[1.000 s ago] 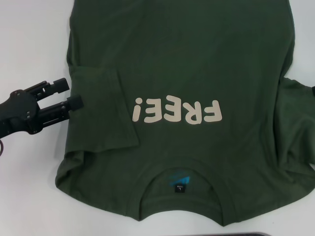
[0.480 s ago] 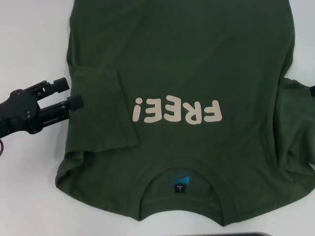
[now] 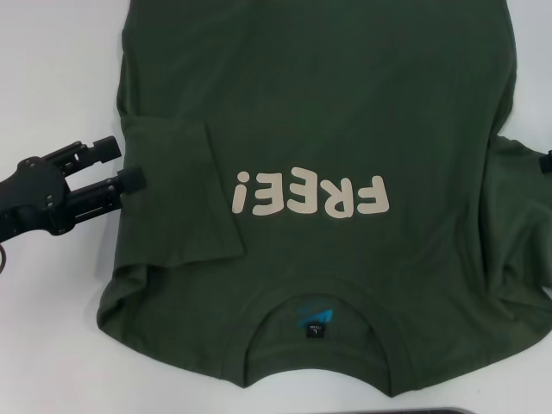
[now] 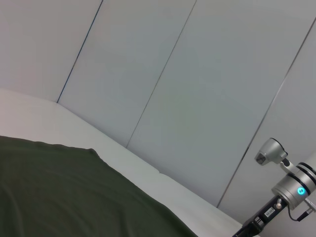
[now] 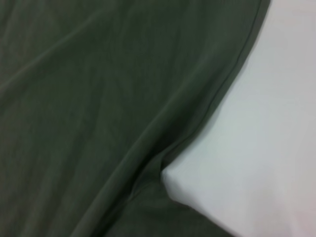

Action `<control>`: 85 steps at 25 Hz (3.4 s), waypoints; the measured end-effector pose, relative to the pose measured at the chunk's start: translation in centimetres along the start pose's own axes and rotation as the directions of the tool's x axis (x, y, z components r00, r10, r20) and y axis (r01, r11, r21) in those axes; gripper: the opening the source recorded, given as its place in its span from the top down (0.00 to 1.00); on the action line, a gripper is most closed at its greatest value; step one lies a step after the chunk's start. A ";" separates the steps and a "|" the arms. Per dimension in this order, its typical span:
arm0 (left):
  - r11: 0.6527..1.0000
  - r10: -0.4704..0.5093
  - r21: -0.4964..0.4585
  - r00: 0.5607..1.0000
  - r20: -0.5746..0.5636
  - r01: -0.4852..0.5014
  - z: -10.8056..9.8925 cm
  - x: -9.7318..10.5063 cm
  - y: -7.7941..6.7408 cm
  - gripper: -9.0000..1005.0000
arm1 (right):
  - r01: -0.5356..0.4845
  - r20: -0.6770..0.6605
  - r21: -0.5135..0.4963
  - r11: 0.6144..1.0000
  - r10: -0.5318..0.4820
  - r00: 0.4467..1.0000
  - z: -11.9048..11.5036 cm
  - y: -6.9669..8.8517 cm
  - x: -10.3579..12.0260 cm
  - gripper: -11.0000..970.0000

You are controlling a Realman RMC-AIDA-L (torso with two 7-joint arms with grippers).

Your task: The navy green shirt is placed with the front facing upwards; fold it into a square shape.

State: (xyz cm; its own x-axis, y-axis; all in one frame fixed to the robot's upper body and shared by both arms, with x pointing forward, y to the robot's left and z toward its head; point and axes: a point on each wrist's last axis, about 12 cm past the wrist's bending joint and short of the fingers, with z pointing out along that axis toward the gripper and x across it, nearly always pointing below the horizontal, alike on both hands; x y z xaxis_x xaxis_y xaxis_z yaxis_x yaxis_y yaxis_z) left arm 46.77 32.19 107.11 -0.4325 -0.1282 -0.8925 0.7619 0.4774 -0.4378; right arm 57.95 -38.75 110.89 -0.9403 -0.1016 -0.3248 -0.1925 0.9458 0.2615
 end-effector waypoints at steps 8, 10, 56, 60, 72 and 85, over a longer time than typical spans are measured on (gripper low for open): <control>1.000 0.001 0.001 1.000 0.000 -0.001 0.0 0.0 0.0 0.22 | -0.004 0.002 -0.011 1.000 0.004 1.000 0.0 0.1 0.0 0.32; 1.000 0.001 0.001 1.000 0.000 -0.001 0.0 0.0 0.0 0.22 | -0.005 0.002 -0.015 1.000 0.005 1.000 0.0 0.2 0.0 0.32; 1.000 0.001 0.009 1.000 0.001 -0.001 0.0 -0.1 -0.1 0.22 | -0.076 -0.031 0.009 0.997 0.076 0.997 -0.4 0.1 -0.3 0.70; 1.000 0.002 0.009 1.000 0.004 -0.002 0.0 -0.1 -0.1 0.22 | -0.090 -0.036 0.017 0.996 0.090 0.995 -0.4 0.0 -0.2 0.73; 1.000 0.001 0.007 1.000 0.010 -0.001 -0.1 0.0 -0.1 0.22 | -0.110 -0.041 0.025 0.994 0.111 0.993 -0.6 -0.1 -0.2 0.96; 1.000 0.001 0.009 1.000 0.011 -0.001 0.0 -0.1 -0.1 0.22 | -0.101 -0.053 -0.052 0.994 0.098 0.994 -0.9 1.0 -0.6 0.96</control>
State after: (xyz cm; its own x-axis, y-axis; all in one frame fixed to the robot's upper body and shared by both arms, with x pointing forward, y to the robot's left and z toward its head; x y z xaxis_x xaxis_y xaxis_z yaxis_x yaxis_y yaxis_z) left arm 46.74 32.14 107.24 -0.4263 -0.1372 -0.8941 0.7667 0.4697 -0.4376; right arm 58.08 -37.98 112.17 -0.9684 -0.0243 -0.2484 -0.1106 0.9340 0.3396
